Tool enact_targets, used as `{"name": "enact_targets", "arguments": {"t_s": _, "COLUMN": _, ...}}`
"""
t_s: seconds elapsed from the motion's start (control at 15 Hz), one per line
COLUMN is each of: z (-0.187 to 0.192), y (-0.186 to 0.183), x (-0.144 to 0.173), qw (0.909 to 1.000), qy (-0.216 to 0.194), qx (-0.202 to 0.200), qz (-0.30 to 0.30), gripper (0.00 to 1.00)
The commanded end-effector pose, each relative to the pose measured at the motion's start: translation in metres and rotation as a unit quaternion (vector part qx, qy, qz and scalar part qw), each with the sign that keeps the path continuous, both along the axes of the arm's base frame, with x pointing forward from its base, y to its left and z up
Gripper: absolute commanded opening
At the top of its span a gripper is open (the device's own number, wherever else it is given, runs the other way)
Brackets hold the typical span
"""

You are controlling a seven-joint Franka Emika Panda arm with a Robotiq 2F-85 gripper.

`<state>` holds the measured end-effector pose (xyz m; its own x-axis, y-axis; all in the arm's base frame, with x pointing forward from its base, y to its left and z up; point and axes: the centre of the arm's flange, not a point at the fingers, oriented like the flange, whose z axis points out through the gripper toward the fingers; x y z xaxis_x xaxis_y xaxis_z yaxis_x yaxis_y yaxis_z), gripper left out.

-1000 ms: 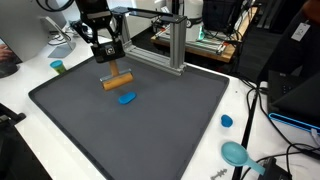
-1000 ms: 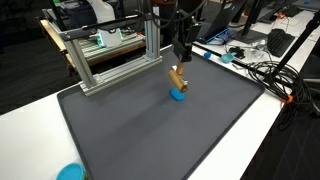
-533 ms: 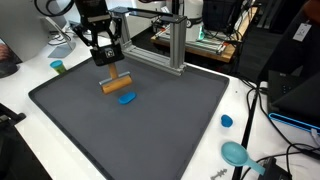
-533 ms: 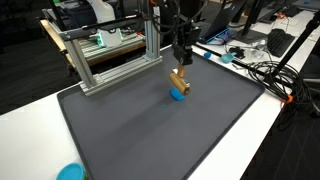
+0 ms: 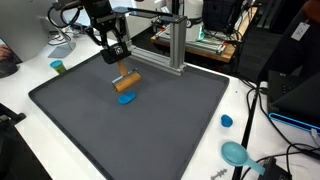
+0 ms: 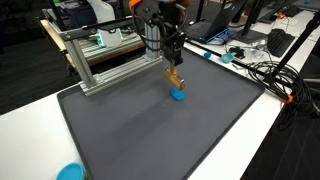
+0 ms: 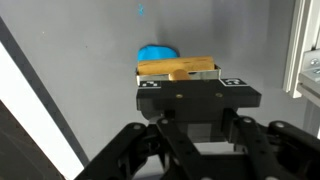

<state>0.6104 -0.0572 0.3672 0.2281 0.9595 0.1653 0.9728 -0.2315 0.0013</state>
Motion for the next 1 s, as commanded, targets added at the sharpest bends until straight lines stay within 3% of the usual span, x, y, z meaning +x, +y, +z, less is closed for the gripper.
{"name": "enact_targets", "arguments": {"t_s": 0.0, "z": -0.001, "y": 0.002, "x": 0.001, "qw": 1.0, "qy": 0.003, "qx": -0.006, "qz": 0.006, "gripper": 0.22}}
{"name": "enact_targets", "arguments": {"t_s": 0.4, "z": -0.024, "y": 0.022, "x": 0.017, "qw": 0.9994, "qy": 0.023, "qx": -0.022, "qz": 0.013, "gripper": 0.22}}
{"name": "enact_targets", "arguments": {"t_s": 0.93, "z": -0.006, "y": 0.012, "x": 0.05, "qw": 0.9978, "qy": 0.031, "qx": -0.058, "qz": 0.012, "gripper": 0.22}}
